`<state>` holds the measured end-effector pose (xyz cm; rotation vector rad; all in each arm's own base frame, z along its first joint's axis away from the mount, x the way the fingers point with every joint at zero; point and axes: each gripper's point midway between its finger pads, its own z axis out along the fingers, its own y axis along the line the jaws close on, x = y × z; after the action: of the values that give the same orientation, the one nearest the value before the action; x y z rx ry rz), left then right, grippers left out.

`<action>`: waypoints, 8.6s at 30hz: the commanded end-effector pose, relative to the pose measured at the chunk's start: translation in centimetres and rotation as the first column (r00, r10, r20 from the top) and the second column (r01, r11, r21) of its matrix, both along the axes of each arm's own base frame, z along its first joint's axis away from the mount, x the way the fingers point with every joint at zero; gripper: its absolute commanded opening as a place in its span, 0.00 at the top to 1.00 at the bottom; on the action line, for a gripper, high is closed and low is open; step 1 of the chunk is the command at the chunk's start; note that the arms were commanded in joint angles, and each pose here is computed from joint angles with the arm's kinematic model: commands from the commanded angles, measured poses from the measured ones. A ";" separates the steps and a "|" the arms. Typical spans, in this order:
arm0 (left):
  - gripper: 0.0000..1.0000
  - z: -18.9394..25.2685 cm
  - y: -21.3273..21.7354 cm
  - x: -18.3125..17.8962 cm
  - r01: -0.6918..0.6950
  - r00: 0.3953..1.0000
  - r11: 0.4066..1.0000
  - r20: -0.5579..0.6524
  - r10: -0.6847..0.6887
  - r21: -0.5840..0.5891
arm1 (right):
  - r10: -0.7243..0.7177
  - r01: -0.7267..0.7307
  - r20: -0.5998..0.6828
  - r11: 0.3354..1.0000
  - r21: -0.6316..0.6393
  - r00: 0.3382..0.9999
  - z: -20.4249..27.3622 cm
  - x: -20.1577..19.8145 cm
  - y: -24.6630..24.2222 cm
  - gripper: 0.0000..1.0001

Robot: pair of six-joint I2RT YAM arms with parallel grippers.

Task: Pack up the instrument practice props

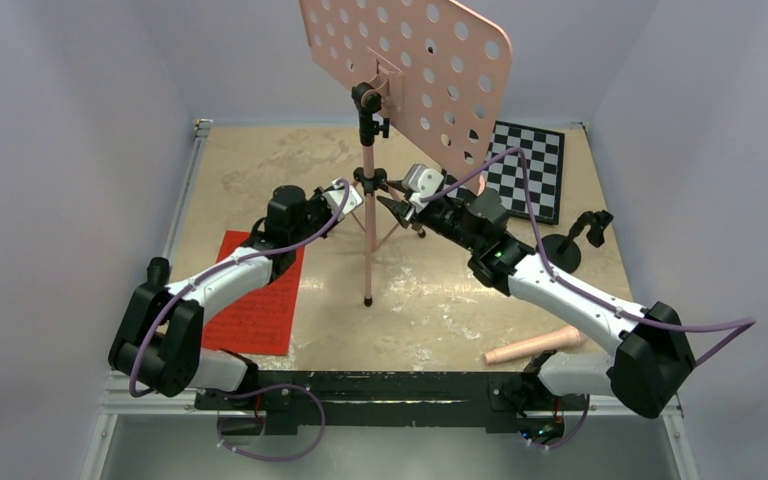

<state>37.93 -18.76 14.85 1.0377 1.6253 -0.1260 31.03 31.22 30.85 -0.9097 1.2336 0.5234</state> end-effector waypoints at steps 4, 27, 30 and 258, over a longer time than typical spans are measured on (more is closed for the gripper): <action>1.00 -11.0 3.5 -6.2 0.041 0.924 0.978 -0.380 0.042 0.207 | 0.085 -0.080 0.184 0.996 -0.036 0.979 3.2 -0.7 0.8 0.67; 1.00 -11.4 3.5 -6.7 0.049 0.920 0.977 -0.389 0.036 0.206 | 0.525 0.050 0.666 0.765 -0.643 0.531 -4.1 -1.9 1.1 0.99; 1.00 -11.6 3.6 -6.8 0.050 0.920 0.977 -0.389 0.035 0.207 | 0.585 0.008 0.601 0.713 -0.701 0.544 -5.8 -2.5 -0.1 0.82; 1.00 -13.7 1.3 -7.4 0.177 0.894 0.923 -0.449 -0.006 0.342 | 0.160 -0.023 0.391 0.943 -0.333 0.906 -4.1 5.9 -4.1 1.00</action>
<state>38.86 -20.39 14.07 1.1101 1.6643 -0.0337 34.85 28.90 30.85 -1.1173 0.9773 0.4741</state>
